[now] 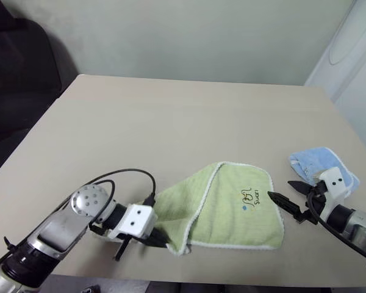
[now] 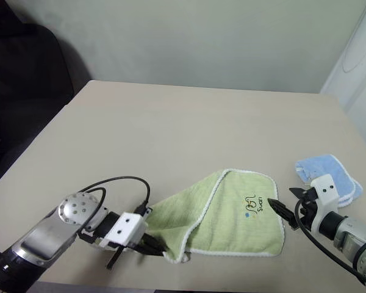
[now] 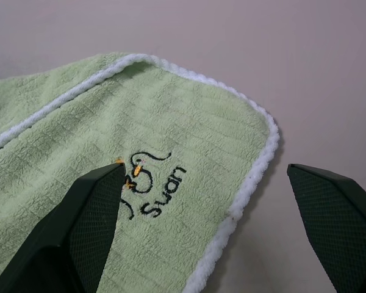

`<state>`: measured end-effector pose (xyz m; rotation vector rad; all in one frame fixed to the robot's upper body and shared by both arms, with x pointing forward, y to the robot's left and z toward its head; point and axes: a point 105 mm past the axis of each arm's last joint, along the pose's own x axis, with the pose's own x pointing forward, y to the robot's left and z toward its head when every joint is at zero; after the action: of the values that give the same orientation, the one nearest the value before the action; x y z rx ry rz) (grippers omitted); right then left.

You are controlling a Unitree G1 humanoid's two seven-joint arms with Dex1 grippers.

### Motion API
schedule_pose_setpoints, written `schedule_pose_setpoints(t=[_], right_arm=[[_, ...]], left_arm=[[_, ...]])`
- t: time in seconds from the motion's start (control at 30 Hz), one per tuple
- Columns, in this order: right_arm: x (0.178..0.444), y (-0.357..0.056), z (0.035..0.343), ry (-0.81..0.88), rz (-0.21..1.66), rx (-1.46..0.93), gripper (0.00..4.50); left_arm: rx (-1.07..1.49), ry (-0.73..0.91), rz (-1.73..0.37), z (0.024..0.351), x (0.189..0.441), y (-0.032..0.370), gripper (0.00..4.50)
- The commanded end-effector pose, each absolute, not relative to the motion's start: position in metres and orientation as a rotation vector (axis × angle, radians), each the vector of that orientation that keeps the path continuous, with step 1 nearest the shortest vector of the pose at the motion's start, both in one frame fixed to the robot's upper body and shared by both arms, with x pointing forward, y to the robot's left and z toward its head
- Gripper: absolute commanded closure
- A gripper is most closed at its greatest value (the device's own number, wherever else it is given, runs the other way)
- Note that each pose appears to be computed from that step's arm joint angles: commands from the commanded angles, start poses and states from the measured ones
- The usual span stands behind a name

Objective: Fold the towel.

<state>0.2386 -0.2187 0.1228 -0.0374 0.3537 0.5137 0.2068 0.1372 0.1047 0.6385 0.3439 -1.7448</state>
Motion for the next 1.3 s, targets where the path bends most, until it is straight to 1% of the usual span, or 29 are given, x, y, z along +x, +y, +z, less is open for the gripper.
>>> schedule_pose_setpoints(t=[0.03, 0.17, 0.27, 0.4, 0.6, 0.7, 0.83, 0.97, 1.1, 1.27, 1.3], right_arm=[[0.241, -0.216, 0.134, 0.312, 0.529, -0.066, 0.0], [0.247, -0.211, 0.138, 0.298, 0.561, -0.077, 0.0], [0.259, -0.206, 0.14, 0.281, 0.575, -0.094, 0.0], [0.286, -0.207, 0.133, 0.308, 0.545, -0.116, 0.0], [0.318, -0.203, 0.12, 0.357, 0.52, -0.088, 0.0], [0.33, -0.209, 0.112, 0.379, 0.47, -0.08, 0.0], [0.335, -0.215, 0.1, 0.426, 0.447, -0.085, 0.0], [0.335, -0.217, 0.095, 0.433, 0.444, -0.081, 0.0], [0.333, -0.214, 0.093, 0.43, 0.463, -0.077, 0.0], [0.336, -0.209, 0.089, 0.43, 0.475, -0.097, 0.0], [0.336, -0.207, 0.089, 0.431, 0.477, -0.098, 0.18]], left_arm=[[0.482, 0.26, -1.652, 0.141, 0.22, 0.136, 4.47], [0.314, 0.225, -1.568, 0.164, 0.229, 0.14, 4.47], [0.216, 0.197, -1.461, 0.172, 0.243, 0.143, 4.47], [0.137, 0.156, -1.284, 0.175, 0.267, 0.153, 4.47], [0.073, 0.162, -1.106, 0.164, 0.285, 0.169, 4.47], [-0.023, 0.145, -1.006, 0.166, 0.296, 0.182, 4.47], [-0.172, 0.096, -0.854, 0.172, 0.309, 0.206, 4.47], [-0.246, 0.054, -0.763, 0.178, 0.316, 0.22, 4.47], [-0.242, 0.048, -0.712, 0.176, 0.32, 0.226, 4.47], [-0.266, 0.014, -0.625, 0.181, 0.334, 0.237, 4.47], [-0.26, 0.01, -0.601, 0.181, 0.338, 0.24, 4.49]])
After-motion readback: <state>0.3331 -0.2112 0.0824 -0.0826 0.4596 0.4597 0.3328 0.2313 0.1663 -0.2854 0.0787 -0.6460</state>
